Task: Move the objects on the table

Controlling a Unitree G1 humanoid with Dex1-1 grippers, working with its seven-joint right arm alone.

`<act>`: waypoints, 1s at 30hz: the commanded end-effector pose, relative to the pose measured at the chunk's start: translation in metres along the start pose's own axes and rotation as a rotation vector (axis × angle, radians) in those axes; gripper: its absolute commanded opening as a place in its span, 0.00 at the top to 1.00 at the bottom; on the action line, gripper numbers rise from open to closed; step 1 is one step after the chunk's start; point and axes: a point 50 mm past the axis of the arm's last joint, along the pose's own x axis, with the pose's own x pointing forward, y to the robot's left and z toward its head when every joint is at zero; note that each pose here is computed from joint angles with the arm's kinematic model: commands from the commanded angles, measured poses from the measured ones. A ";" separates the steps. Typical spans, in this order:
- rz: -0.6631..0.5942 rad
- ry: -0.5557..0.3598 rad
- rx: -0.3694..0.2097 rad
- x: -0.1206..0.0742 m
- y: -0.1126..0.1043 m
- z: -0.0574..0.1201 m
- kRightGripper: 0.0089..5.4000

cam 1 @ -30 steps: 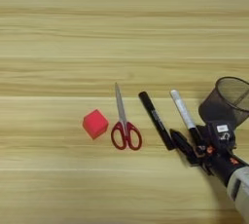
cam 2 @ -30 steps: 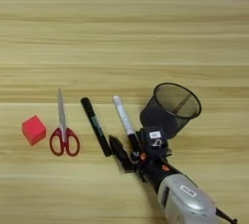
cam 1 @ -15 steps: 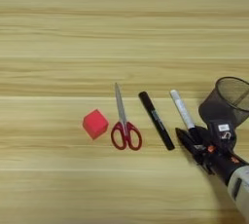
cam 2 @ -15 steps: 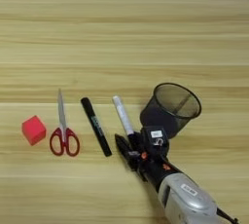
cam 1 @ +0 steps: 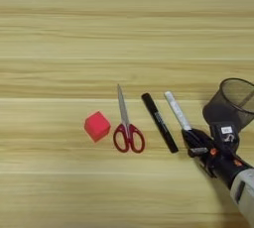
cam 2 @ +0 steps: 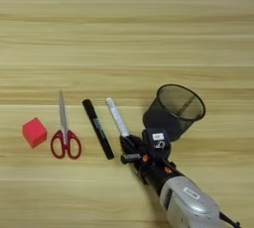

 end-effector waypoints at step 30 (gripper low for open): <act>-0.055 -0.327 -0.136 -0.045 0.000 0.086 0.86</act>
